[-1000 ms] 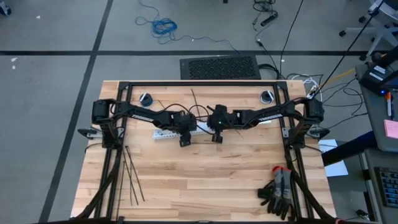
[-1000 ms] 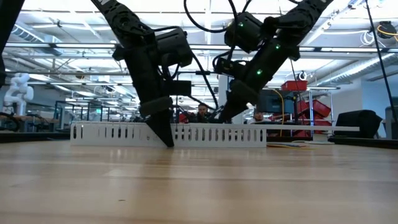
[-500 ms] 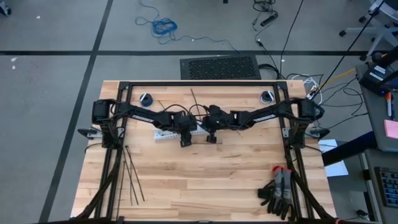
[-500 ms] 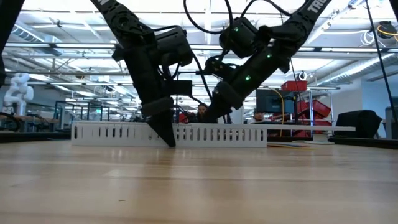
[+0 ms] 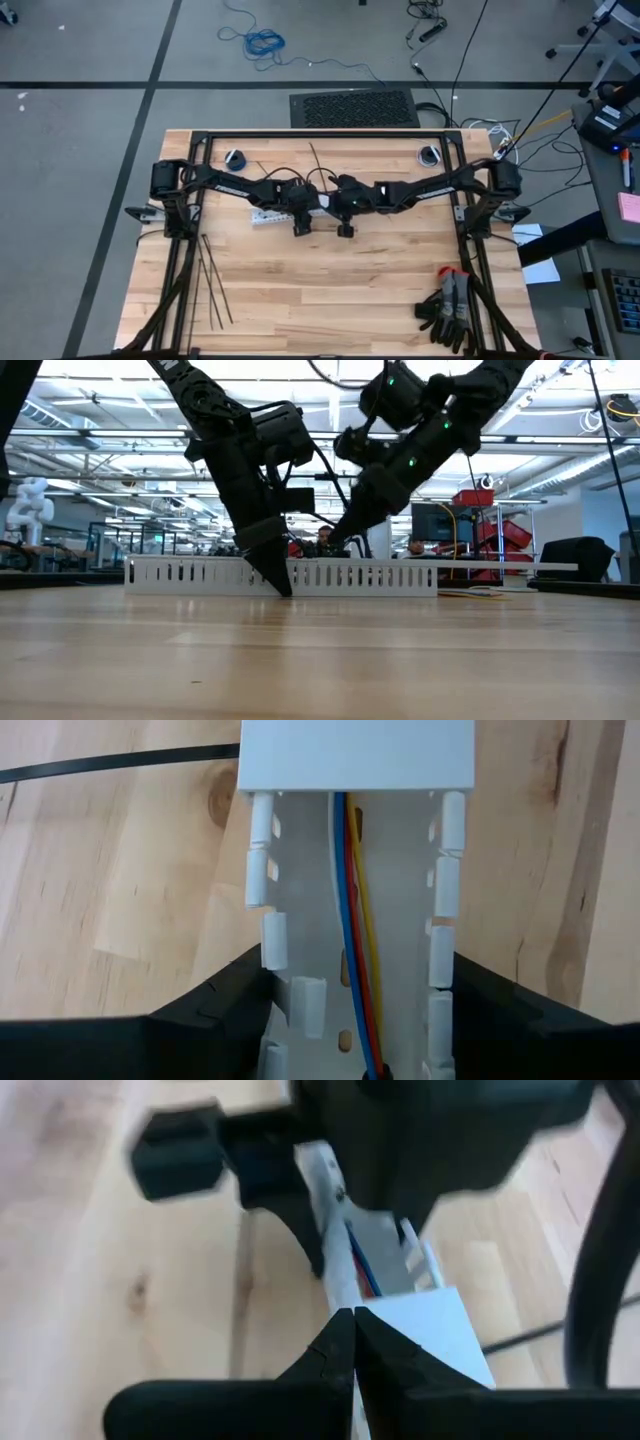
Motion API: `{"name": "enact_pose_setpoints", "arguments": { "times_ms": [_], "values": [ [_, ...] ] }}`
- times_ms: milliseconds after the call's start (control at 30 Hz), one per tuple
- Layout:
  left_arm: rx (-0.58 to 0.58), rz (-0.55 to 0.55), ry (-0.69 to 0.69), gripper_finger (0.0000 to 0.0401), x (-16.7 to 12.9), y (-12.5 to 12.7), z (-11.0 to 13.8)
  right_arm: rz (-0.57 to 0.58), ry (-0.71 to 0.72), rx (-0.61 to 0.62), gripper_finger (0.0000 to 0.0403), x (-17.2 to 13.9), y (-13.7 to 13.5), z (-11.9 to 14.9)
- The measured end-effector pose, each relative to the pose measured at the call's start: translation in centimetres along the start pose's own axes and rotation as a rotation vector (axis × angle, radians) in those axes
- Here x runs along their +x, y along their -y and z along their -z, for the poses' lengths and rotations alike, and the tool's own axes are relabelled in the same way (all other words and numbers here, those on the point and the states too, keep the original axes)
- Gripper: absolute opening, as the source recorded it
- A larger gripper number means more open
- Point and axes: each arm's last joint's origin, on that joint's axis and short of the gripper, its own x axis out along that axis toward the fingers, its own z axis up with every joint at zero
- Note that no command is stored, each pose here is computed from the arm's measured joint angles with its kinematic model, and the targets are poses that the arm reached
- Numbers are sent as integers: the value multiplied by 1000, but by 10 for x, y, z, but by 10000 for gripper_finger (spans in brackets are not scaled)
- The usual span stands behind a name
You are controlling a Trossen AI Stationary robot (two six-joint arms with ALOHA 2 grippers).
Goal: Ziptie cables
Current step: Close the white cable duct
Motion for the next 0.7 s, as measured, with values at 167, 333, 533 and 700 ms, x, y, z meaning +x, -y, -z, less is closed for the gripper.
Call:
{"name": "enact_pose_setpoints", "arguments": {
  "times_ms": [167, 333, 533, 700],
  "values": [
    [2, 2, -1, 227, 0, 0, 0, 14, -4, 16, 0, 14, 5, 6],
    [6, 12, 4, 227, 0, 0, 0, -19, 31, 59, 0, 32, 11, 13],
    [8, 12, 8, 227, 1, 0, 0, -52, 74, 67, 0, 40, 10, 13],
    [6, 14, 20, 227, 0, 0, -2, -50, 70, 54, 0, 30, 9, 9]
  ]
}}
